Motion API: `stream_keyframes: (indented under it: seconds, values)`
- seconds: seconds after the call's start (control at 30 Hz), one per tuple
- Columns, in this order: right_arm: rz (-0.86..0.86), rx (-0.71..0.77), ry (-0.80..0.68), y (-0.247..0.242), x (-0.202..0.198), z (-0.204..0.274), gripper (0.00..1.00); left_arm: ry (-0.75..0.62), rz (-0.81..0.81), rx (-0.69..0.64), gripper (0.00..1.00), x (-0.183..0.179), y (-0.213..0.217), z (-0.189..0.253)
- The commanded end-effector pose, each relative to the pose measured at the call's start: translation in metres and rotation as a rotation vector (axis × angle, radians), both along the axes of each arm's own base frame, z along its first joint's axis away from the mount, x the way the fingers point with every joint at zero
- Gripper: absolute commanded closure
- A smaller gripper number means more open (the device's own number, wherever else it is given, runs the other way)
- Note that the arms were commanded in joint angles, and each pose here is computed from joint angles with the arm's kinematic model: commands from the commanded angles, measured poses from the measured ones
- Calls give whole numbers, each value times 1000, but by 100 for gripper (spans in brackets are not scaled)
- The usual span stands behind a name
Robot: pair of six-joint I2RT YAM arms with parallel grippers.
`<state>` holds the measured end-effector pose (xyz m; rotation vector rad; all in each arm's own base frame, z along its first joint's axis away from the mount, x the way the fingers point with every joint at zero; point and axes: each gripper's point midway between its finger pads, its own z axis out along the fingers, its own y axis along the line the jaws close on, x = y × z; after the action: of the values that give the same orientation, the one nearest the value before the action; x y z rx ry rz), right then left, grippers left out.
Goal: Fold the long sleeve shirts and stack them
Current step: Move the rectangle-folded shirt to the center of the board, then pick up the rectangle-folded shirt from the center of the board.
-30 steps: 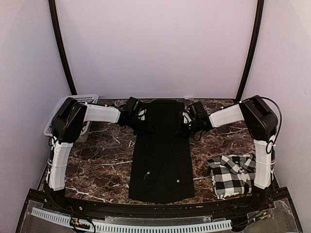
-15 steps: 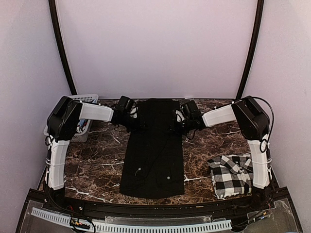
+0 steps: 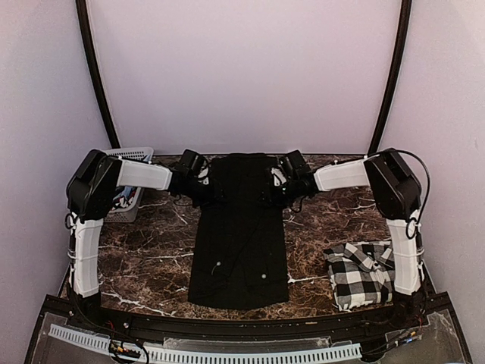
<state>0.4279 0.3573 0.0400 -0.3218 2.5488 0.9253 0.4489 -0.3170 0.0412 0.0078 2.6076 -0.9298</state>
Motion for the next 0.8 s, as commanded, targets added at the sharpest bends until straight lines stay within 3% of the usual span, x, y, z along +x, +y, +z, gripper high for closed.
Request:
stream_keyframes:
  seconds: [0.0, 0.1, 0.3, 0.57, 0.77]
  values:
    - [-1, -26, -83, -10, -7, 47, 53, -24, 30, 43, 49, -11, 20, 39]
    - [10, -25, -104, -14, -25, 63, 45, -53, 31, 33, 48, -22, 25, 61]
    - [31, -11, -58, -29, -90, 66, 42, -9, 4, 26, 51, -81, 45, 63]
    - [6, 11, 37, -58, -171, 59, 45, 150, -91, 79, 55, -189, 74, 24]
    - [-1, 35, 150, -65, -212, 40, 50, 221, -108, 92, 56, -232, 81, 11]
